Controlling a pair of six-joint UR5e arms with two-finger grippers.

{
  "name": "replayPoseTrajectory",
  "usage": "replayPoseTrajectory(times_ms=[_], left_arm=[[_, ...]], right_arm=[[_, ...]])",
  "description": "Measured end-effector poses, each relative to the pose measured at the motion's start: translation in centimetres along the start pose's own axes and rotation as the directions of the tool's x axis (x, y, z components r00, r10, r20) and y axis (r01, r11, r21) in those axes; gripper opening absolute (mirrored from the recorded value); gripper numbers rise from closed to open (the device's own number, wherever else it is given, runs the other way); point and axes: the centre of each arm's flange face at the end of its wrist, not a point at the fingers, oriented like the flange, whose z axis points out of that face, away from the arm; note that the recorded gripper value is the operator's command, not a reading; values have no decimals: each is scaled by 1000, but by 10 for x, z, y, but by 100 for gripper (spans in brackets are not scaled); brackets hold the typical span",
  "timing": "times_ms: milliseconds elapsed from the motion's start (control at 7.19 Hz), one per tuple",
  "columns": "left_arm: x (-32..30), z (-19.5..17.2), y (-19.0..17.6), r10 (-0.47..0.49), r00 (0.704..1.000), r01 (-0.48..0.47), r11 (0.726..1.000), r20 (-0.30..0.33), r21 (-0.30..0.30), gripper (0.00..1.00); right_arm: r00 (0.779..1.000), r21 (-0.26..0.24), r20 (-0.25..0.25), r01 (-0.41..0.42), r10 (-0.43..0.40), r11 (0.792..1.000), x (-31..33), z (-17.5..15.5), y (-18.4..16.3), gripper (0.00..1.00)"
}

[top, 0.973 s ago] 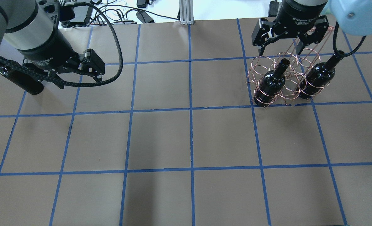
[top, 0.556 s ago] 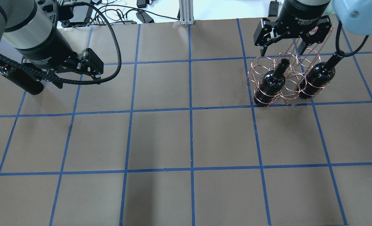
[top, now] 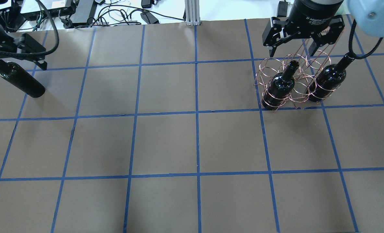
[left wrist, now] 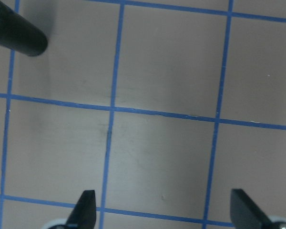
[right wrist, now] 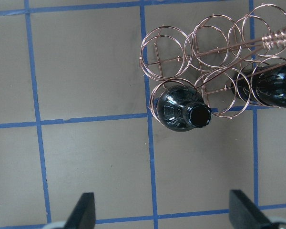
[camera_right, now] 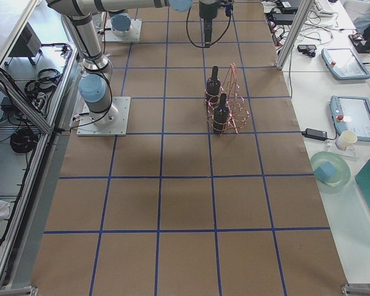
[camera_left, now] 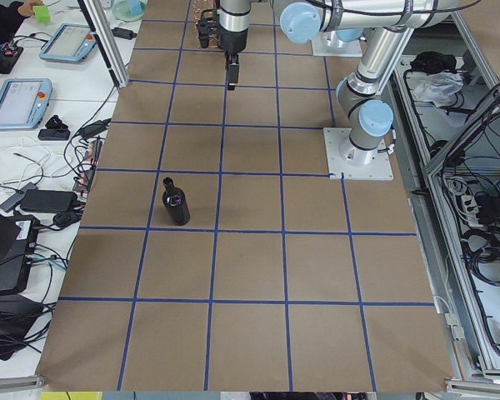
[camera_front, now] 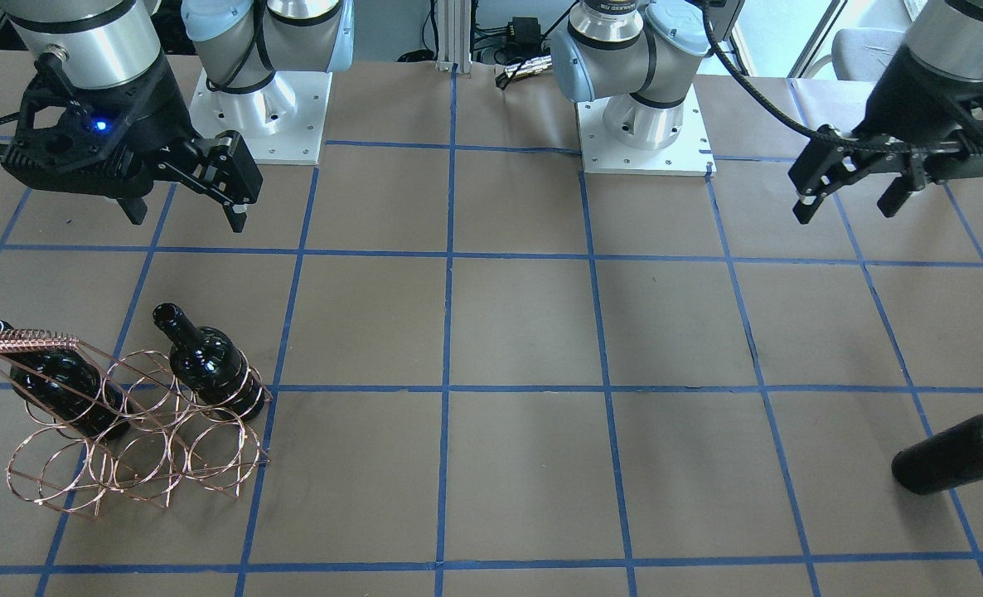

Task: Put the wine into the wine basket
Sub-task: 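Lower the left gripper and close it on the bottle neck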

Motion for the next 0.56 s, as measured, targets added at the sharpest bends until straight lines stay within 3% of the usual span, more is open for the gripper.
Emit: replayPoseTrajectory(times_ms=[556], left_arm=[[-129,28,-68,104,995,-104,995,0,-4,100]], right_arm=[[1000,6,6,-2,2,1000,-1,-1,0,100]])
